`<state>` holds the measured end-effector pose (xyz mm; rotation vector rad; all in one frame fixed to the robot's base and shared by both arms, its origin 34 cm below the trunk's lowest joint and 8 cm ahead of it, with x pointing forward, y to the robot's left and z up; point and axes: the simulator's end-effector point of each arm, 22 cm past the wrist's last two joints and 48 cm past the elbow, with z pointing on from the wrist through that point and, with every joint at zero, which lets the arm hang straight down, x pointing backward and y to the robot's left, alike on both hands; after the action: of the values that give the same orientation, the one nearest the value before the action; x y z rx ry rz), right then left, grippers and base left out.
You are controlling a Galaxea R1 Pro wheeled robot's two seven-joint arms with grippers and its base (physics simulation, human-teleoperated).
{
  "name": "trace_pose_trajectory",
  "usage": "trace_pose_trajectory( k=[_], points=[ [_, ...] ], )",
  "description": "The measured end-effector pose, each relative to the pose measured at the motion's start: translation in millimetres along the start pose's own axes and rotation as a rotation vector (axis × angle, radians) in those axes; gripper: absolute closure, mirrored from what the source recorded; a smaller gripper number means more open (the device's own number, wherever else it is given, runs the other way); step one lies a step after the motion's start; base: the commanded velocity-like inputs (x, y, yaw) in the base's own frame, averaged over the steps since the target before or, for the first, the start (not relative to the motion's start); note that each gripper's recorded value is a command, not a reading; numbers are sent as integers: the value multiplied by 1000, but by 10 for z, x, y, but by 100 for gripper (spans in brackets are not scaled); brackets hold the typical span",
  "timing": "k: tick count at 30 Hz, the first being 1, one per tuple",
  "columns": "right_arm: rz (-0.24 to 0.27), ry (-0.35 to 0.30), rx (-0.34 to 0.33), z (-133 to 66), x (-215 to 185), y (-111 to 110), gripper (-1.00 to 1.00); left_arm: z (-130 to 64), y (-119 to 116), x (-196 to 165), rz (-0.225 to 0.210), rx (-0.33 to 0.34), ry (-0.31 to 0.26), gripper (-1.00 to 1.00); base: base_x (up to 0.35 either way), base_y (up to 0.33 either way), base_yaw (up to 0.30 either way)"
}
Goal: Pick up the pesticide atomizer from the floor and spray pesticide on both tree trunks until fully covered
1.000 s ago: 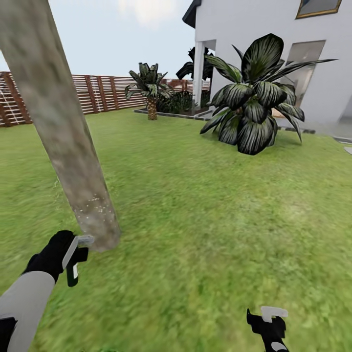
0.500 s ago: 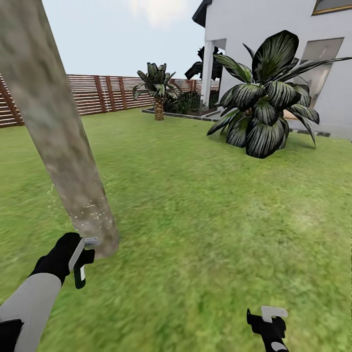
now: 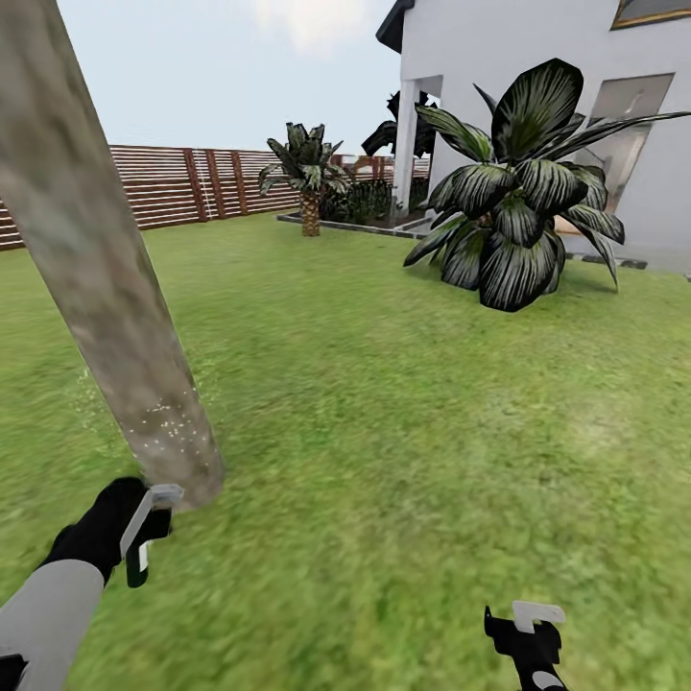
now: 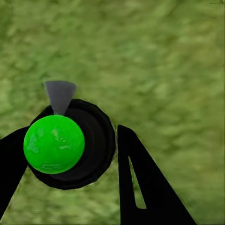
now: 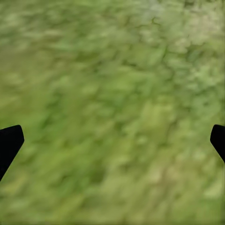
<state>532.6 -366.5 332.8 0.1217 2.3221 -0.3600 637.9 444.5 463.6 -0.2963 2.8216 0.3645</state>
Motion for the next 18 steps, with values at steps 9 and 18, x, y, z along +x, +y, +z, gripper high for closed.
trace_pose_trajectory(
  k=[9,18],
  points=[
    [0,1,0,2,3,0,-100,69,61,37,-9,2,-27,100,-210,0,0],
    [-67,-12,-32,2,-23,67,-100,281,-606,337,163,285,-260,100,-336,0,0]
  ],
)
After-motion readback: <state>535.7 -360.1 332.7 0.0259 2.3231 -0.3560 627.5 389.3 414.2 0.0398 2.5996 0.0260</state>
